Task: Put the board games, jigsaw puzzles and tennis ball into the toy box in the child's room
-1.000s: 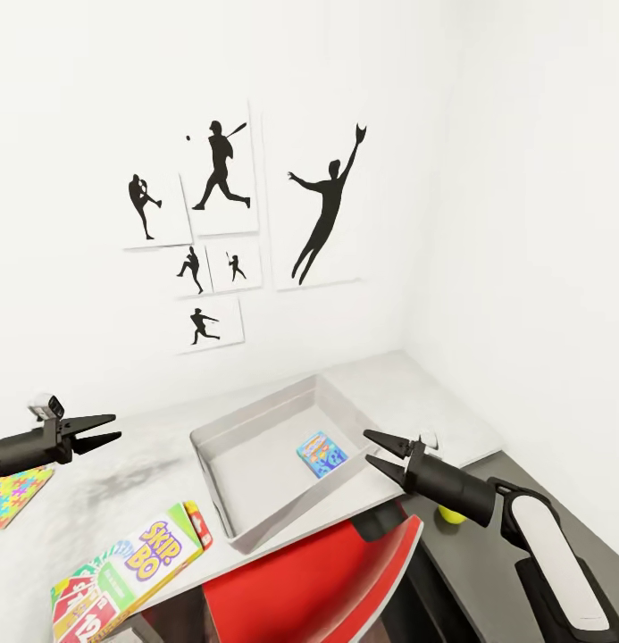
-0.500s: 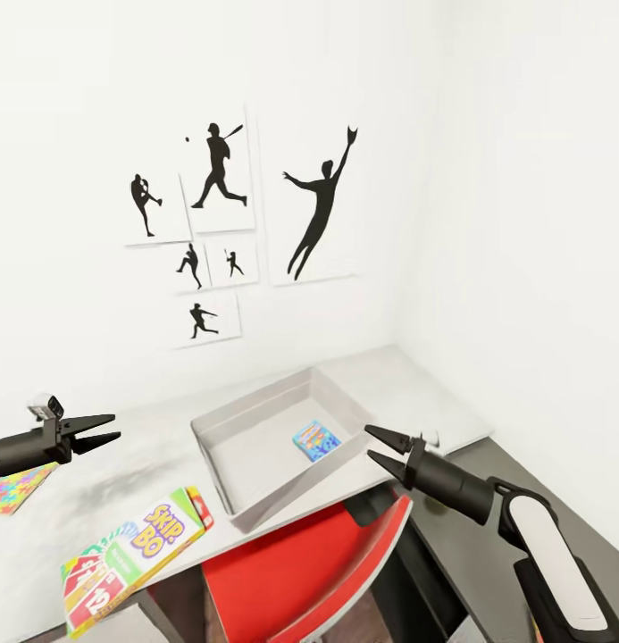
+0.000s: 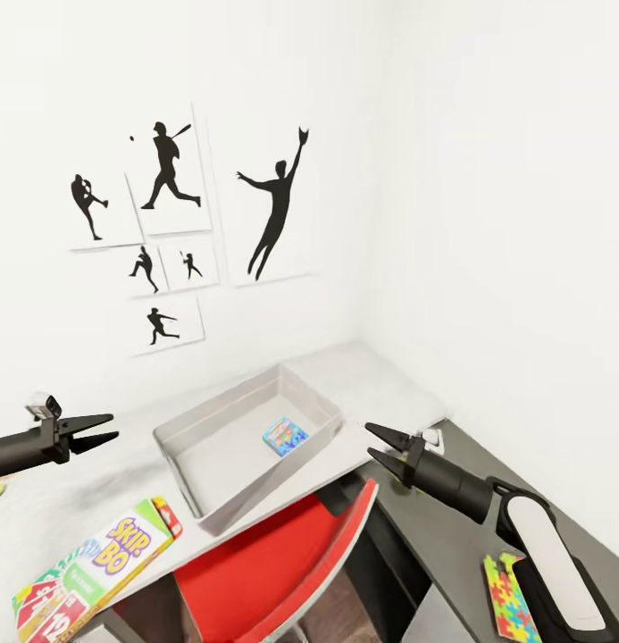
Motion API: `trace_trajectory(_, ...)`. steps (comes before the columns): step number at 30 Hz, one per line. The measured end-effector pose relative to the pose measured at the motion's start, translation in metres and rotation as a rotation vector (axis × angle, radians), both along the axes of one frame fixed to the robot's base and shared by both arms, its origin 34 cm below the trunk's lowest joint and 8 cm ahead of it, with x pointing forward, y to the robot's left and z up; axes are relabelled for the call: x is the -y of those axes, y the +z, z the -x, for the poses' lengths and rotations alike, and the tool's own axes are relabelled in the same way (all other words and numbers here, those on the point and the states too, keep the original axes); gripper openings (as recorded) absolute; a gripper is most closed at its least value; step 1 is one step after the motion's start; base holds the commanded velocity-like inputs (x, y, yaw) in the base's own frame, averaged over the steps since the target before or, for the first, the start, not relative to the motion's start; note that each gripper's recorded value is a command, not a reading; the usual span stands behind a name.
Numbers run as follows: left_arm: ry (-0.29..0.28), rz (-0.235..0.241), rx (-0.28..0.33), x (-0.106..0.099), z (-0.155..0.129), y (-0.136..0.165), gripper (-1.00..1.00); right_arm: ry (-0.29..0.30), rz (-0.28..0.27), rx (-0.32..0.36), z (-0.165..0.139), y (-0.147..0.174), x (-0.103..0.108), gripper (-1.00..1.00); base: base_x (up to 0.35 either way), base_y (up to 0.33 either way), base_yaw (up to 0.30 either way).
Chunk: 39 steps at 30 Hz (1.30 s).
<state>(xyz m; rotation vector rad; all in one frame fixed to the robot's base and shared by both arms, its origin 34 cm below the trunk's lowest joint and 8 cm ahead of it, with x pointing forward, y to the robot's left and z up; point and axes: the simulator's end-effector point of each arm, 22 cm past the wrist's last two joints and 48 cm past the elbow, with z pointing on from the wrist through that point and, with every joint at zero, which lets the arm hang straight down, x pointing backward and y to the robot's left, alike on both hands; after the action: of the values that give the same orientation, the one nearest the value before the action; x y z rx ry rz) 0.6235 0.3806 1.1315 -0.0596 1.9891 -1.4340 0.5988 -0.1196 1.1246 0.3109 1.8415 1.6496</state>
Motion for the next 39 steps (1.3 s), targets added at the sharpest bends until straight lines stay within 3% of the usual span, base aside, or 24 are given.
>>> trace_trajectory(9,0.0,0.001,0.001,-0.0001,0.0004,0.0006,1.0,-0.002,0.0,-0.002,-0.0002,-0.0009,0.0003,1.0,-0.152,0.0,-0.28)
trace_trajectory(39,-0.001,-0.001,0.001,0.0,0.0008,0.0001,1.0,-0.009,0.003,-0.018,-0.0018,-0.0076,0.0014,1.0,-0.004,0.0,-0.281)
